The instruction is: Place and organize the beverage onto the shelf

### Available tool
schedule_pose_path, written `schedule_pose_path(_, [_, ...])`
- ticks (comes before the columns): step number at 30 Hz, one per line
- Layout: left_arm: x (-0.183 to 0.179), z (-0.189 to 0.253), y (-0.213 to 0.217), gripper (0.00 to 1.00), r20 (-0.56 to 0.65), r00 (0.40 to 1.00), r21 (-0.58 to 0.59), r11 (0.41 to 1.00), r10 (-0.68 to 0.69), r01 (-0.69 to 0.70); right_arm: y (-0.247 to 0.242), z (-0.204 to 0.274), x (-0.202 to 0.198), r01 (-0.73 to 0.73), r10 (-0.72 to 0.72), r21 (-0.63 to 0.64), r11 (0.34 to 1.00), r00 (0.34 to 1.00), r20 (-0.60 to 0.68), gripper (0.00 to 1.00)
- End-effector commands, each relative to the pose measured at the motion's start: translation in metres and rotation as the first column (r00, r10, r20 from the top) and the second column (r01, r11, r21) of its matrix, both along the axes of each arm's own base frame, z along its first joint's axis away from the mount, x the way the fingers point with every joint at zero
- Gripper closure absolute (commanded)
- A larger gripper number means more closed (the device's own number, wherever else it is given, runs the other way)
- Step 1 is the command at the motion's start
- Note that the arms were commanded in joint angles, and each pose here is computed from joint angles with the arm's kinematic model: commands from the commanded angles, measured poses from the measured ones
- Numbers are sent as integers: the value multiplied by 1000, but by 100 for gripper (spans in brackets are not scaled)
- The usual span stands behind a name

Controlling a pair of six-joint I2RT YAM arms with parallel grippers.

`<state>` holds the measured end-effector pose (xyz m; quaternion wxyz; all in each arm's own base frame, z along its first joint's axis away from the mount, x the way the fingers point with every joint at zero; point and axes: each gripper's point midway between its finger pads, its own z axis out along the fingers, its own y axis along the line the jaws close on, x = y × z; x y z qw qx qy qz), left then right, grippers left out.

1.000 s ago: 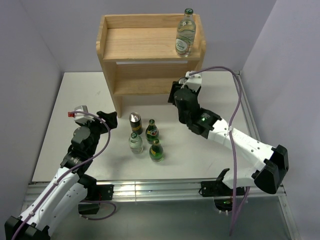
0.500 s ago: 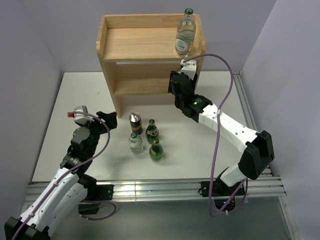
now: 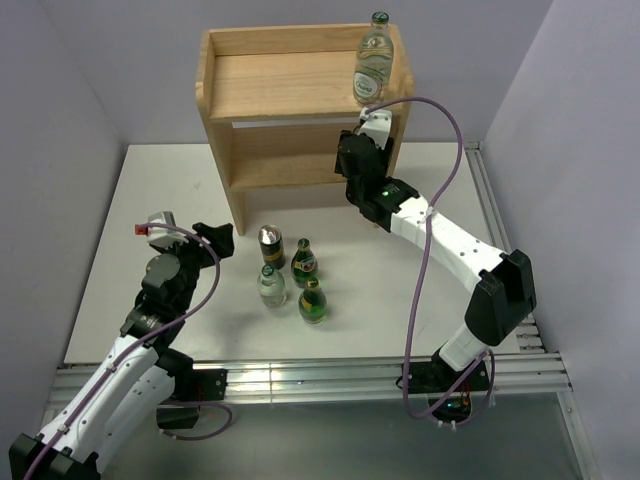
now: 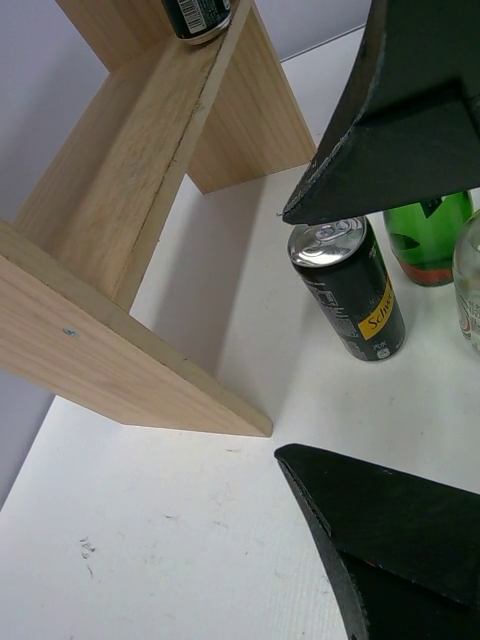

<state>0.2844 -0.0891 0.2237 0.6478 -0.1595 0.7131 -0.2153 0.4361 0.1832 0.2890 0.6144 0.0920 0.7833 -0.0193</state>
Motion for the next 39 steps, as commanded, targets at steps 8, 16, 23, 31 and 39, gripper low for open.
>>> schedule_pose_path(8, [1, 5, 0, 2, 20, 1000, 15, 1000, 3, -4, -3, 39, 14, 27, -38, 89, 996, 991, 127, 49])
schedule_pose_path(16, [1, 7, 1, 2, 25, 1000, 15, 1000, 5, -5, -6, 33, 11, 36, -46, 87, 996, 992, 117, 0])
schedule_pose_path(23, [1, 6, 1, 2, 23, 1000, 17, 1000, 6, -7, -8, 31, 4, 29, -41, 101, 994, 992, 115, 0])
schedule_pose_path(31, [1, 8, 1, 2, 26, 1000, 15, 1000, 3, -4, -10, 22, -5, 37, -47, 107, 994, 994, 97, 0])
schedule_pose_path(39, [0, 7, 2, 2, 27, 1000, 12, 1000, 6, -7, -8, 22, -41, 30, -39, 86, 996, 994, 104, 0])
